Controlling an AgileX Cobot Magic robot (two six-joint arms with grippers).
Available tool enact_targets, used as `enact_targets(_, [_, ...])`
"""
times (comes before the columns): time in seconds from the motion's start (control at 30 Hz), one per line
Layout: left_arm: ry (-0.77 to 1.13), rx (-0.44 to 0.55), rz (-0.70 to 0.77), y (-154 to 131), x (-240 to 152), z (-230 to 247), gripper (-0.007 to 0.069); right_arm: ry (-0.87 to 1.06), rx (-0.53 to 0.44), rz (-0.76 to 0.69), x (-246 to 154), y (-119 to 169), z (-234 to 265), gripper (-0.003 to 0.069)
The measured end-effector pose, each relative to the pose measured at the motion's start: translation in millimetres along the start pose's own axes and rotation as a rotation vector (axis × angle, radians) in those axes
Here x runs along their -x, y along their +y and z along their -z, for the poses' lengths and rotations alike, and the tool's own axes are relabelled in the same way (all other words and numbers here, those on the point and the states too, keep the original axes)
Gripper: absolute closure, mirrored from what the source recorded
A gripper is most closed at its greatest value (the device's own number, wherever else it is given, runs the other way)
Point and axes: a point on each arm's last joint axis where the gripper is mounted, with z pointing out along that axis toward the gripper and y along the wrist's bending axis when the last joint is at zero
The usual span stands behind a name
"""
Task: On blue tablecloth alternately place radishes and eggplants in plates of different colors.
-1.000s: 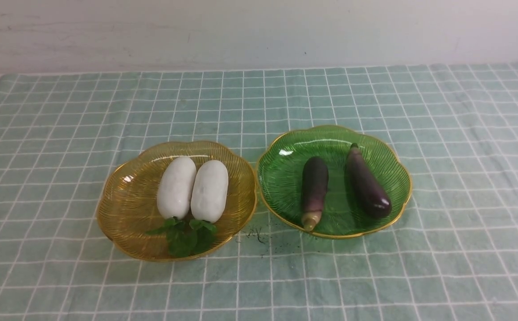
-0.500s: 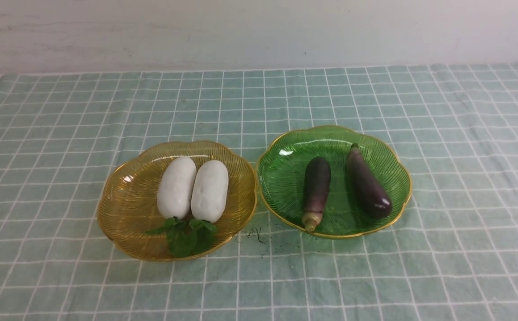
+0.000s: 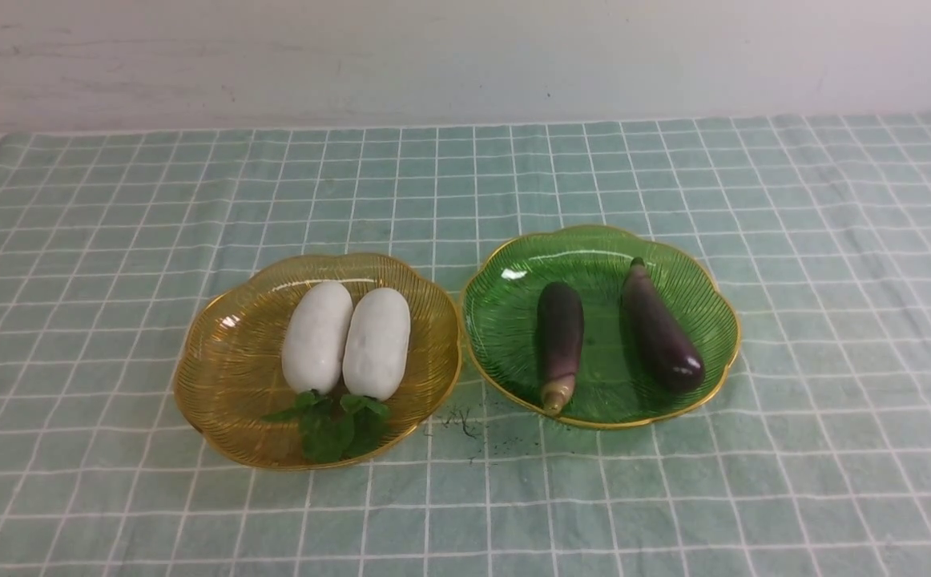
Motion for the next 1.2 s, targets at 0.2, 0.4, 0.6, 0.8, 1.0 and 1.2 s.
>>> enact_targets(0.2, [0.0, 0.0, 0.0, 0, 0, 0, 0.0633, 0.002, 0.0, 0.0, 0, 0, 0, 0.0671])
enact_targets(0.4, [0.0, 0.0, 0.0, 0, 0, 0, 0.0633, 0.002, 0.0, 0.0, 0, 0, 0, 0.0671])
enact_targets(0.6, [0.0, 0.0, 0.0, 0, 0, 0, 0.0633, 0.002, 0.0, 0.0, 0, 0, 0, 0.0671])
enact_targets(0.8, [0.0, 0.0, 0.0, 0, 0, 0, 0.0633, 0.002, -0.002, 0.01, 0, 0, 0, 0.0671])
enact_targets(1.0, [0.0, 0.0, 0.0, 0, 0, 0, 0.0633, 0.097, -0.096, 0.159, -31, -6, -6, 0.0671])
enact_targets(1.2, [0.0, 0.0, 0.0, 0, 0, 0, 0.0633, 0.335, -0.214, 0.179, -109, -17, -7, 0.0671])
